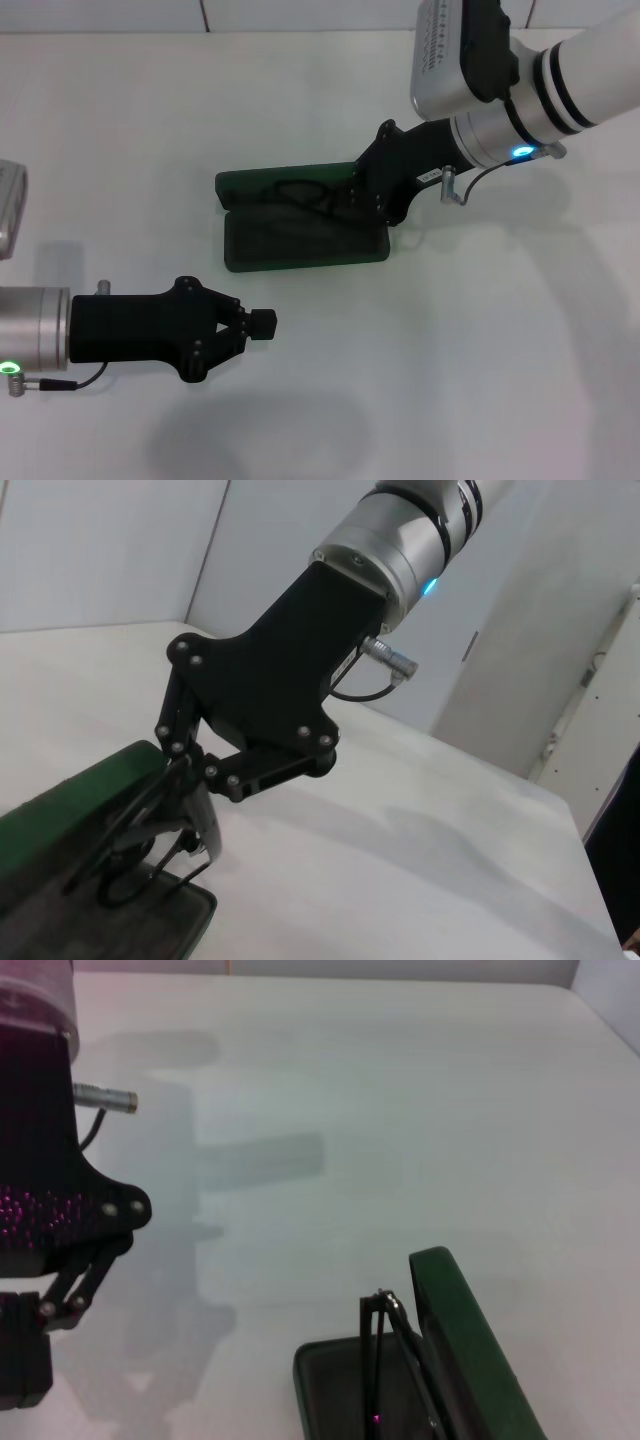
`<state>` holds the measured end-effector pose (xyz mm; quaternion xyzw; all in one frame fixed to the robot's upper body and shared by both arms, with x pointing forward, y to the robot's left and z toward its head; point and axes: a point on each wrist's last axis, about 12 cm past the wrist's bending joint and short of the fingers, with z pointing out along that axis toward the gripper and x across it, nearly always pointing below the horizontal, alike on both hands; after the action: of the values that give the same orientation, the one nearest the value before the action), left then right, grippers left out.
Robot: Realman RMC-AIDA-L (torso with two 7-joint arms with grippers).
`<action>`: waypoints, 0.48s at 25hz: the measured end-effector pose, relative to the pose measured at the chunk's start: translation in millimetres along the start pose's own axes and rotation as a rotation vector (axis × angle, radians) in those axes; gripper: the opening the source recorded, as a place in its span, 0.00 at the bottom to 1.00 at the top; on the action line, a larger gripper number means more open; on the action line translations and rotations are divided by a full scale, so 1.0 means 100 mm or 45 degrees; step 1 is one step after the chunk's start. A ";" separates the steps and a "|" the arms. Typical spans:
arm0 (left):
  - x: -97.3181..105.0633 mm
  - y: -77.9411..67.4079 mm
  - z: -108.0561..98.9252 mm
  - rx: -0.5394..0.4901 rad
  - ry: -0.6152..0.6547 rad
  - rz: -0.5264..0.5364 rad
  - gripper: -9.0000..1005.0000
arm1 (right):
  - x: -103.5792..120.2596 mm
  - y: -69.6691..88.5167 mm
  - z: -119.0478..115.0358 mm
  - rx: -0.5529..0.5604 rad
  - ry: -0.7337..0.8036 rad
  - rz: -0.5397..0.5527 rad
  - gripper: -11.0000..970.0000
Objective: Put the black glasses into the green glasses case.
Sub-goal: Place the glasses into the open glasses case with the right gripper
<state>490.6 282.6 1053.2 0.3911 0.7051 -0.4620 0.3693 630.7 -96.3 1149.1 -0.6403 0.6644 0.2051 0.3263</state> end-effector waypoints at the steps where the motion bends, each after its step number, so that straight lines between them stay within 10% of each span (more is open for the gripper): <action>1: 0.00 0.00 0.00 0.001 0.000 0.000 0.02 | 0.00 0.00 0.01 0.005 0.005 -0.006 0.14; 12: 0.00 0.00 0.01 0.002 -0.003 0.000 0.02 | -0.03 0.01 0.03 0.015 -0.006 -0.014 0.15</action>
<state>491.0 281.9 1053.3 0.3907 0.7045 -0.4629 0.3697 630.5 -91.8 1149.0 -0.6416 0.6613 0.2009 0.3327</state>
